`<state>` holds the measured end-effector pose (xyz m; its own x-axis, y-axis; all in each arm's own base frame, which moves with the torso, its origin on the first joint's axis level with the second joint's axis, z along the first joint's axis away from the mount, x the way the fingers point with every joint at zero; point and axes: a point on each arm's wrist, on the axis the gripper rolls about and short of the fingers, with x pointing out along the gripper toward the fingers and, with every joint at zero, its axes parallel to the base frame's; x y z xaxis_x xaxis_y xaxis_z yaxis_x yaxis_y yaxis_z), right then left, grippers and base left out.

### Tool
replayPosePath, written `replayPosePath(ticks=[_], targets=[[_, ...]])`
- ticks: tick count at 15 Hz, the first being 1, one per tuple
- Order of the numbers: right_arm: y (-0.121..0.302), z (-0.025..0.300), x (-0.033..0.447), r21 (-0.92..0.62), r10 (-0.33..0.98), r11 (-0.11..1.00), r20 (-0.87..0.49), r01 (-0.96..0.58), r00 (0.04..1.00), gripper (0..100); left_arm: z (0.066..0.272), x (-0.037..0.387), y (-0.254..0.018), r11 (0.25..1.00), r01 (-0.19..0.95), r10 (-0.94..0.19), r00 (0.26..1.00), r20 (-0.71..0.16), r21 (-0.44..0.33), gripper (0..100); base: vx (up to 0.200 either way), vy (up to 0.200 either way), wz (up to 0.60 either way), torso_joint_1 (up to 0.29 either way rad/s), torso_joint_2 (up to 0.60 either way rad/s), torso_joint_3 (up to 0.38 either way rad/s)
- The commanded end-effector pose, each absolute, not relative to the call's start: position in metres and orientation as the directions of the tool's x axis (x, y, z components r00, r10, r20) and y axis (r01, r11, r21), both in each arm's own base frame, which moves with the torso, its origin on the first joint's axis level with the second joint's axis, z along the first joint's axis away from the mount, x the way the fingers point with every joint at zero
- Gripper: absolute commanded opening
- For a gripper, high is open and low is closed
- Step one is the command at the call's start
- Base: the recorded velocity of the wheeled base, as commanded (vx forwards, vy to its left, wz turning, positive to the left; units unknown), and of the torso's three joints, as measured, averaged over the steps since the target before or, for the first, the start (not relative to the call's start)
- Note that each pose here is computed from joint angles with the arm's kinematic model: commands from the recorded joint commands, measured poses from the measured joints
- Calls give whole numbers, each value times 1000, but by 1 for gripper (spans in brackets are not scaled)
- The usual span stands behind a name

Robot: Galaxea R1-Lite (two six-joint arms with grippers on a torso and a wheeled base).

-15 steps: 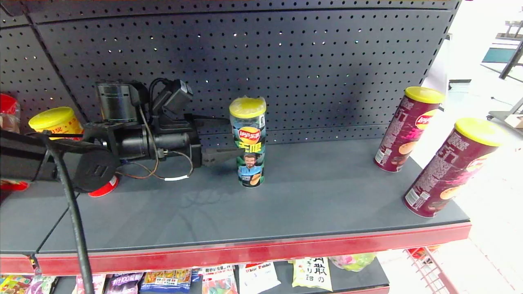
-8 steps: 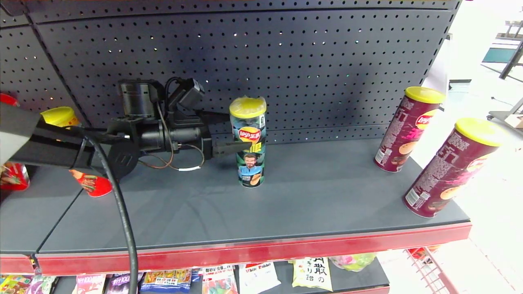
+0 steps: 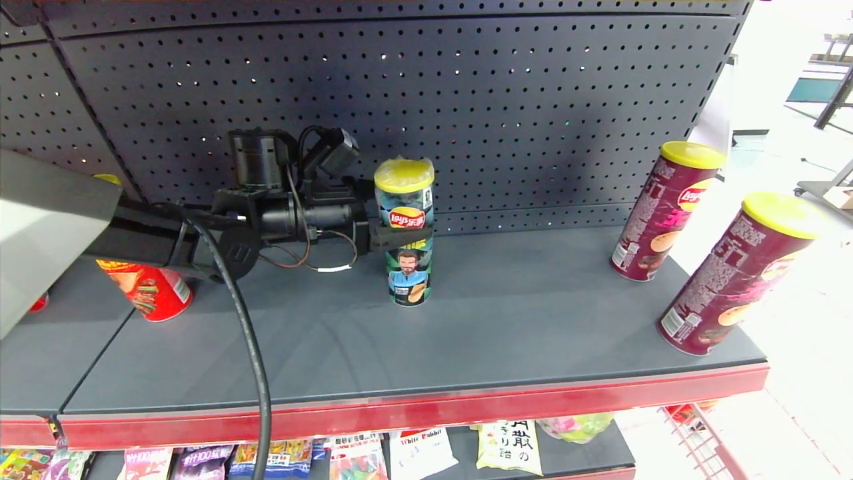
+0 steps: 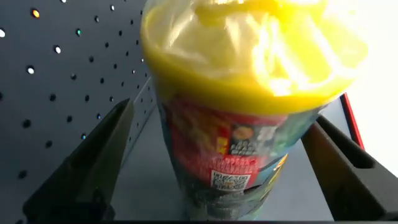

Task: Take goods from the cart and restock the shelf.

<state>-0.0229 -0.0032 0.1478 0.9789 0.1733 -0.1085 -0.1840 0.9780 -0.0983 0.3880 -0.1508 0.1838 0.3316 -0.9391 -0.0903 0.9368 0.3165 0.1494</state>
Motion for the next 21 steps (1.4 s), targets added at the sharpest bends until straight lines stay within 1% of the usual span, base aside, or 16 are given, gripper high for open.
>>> replayPosePath(ticks=[1,2,3,6,8,11,13,15,18,20,21], targets=[[-3,148,-22,-98,175,978,-112,-186,978,0,182,389,-154,311,939,-941,326,-92,146,100,0,0,0,0,0,0],[-3,148,-22,-98,173,978,-116,-185,978,0,182,388,-155,307,940,-942,322,-92,147,100,0,0,0,0,0,0],[-3,147,-22,-98,176,977,-119,-188,977,0,181,388,-156,306,941,-942,321,-95,143,0,0,0,0,0,0,0],[-3,145,-21,-98,174,978,-124,-187,977,0,183,382,-165,295,949,-947,305,-96,108,0,0,0,0,0,0,0],[-3,145,-21,-98,176,977,-124,-188,977,0,183,378,-167,291,951,-949,301,-98,104,0,0,0,0,0,0,0],[-3,146,-22,-98,174,978,-119,-186,977,0,183,353,-157,289,954,-947,297,-123,75,0,0,0,0,0,0,0],[-3,146,-22,-98,174,978,-118,-186,978,0,188,329,-147,288,956,-947,293,-134,57,0,0,0,0,0,0,0],[-3,146,-22,-98,174,978,-118,-186,978,0,193,313,-141,286,957,-948,291,-130,57,0,0,0,0,0,0,0],[-3,147,-22,-98,174,978,-116,-186,978,0,188,293,-135,278,960,-949,281,-143,42,0,0,0,0,0,0,0],[-3,148,-22,-98,174,978,-113,-186,978,0,183,289,-136,272,961,-951,276,-137,50,0,0,0,0,0,0,0],[-3,149,-22,-98,176,977,-110,-187,978,0,177,287,-136,270,961,-953,275,-128,58,0,0,0,0,0,0,0]])
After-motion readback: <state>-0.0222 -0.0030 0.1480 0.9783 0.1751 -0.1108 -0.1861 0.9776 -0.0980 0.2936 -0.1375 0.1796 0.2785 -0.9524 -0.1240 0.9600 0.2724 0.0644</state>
